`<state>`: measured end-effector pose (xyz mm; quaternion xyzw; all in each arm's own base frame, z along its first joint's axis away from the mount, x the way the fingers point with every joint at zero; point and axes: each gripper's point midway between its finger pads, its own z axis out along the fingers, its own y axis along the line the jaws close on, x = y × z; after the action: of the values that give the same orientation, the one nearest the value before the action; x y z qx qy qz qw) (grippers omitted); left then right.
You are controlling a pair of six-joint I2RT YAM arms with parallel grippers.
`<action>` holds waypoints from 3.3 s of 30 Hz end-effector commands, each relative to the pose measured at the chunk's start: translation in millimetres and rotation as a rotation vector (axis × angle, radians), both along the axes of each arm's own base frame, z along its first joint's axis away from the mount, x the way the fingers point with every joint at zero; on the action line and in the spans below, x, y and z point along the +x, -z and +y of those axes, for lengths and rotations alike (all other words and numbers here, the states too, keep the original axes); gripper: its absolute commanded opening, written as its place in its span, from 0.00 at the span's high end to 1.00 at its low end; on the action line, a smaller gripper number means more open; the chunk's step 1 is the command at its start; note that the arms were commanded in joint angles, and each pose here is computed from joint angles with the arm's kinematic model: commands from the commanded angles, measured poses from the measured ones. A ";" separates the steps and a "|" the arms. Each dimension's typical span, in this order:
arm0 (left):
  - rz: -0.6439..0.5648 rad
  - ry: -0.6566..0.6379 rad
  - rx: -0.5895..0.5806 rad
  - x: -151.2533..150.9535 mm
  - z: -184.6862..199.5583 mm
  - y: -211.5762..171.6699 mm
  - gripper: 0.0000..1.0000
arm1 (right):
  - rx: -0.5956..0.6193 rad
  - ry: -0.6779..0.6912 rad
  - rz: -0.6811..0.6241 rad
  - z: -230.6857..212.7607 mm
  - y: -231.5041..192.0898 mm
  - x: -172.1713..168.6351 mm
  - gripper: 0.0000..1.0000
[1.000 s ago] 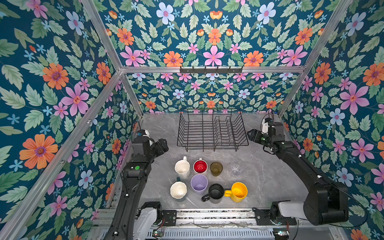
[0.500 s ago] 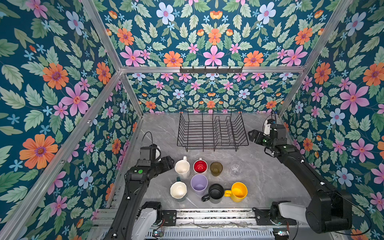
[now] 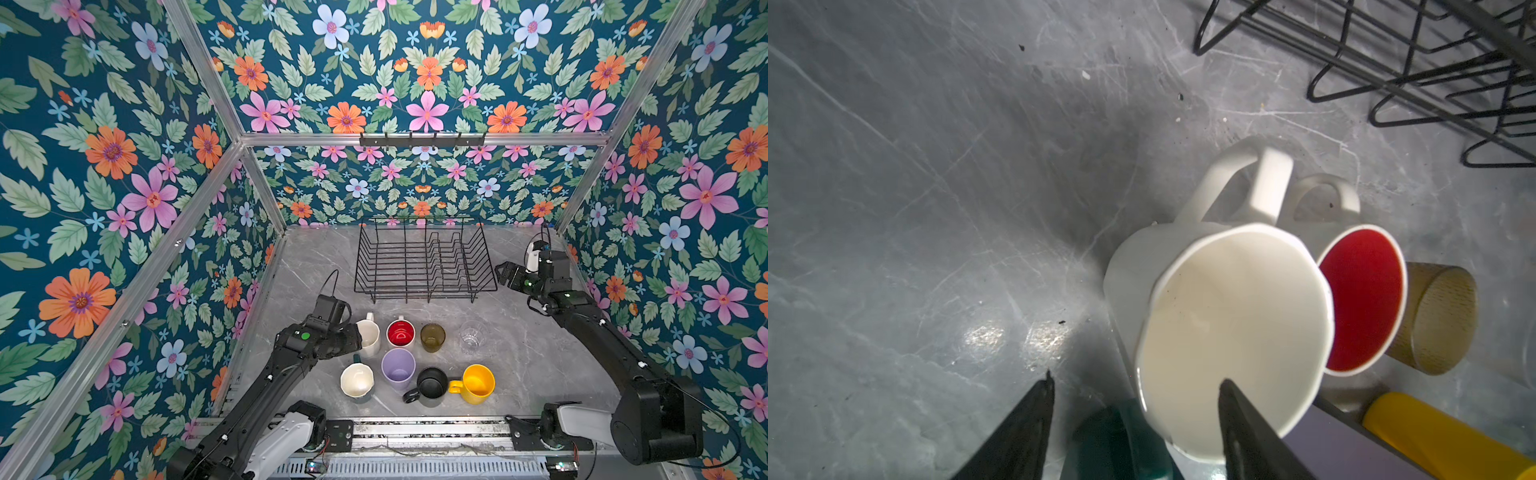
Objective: Load the cups into the dish rack
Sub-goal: 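Close the left gripper on the rim of the white mug, then lift the white mug with the left gripper while the right gripper approaches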
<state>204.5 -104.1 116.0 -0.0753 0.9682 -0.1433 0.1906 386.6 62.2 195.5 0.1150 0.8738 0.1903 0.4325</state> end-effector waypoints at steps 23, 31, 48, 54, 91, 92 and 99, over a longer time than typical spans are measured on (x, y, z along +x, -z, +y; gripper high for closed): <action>0.001 -0.078 0.001 16.6 -8.1 21.7 0.63 | 0.005 0.000 0.000 1.0 7.8 0.2 0.06; 0.010 -0.082 -0.001 17.0 -8.9 24.7 0.78 | 0.007 -0.004 0.010 1.8 12.4 1.2 0.06; -0.064 -0.073 -0.022 17.5 -7.1 -6.9 1.00 | 0.022 -0.015 -0.005 4.7 3.8 0.9 0.06; -0.213 -0.032 -0.032 23.7 -4.5 -69.0 1.00 | 0.015 -0.024 -0.017 5.1 -6.0 -1.4 0.06; -0.662 0.365 -0.888 108.7 -99.2 -206.0 1.00 | 0.398 -0.773 -0.384 118.0 -114.7 -67.2 0.04; -0.650 0.374 -0.908 107.3 -101.1 -204.1 1.00 | 0.394 -0.791 -0.404 120.8 -117.4 -68.8 0.04; -0.569 0.406 -0.964 103.0 -112.0 -190.7 1.00 | 0.333 -0.986 -0.491 158.1 -135.1 -92.6 0.04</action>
<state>317.3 -208.2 282.2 0.0285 0.7343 -0.5858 0.3417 306.5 208.1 319.8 -0.2230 0.6892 0.5293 0.4417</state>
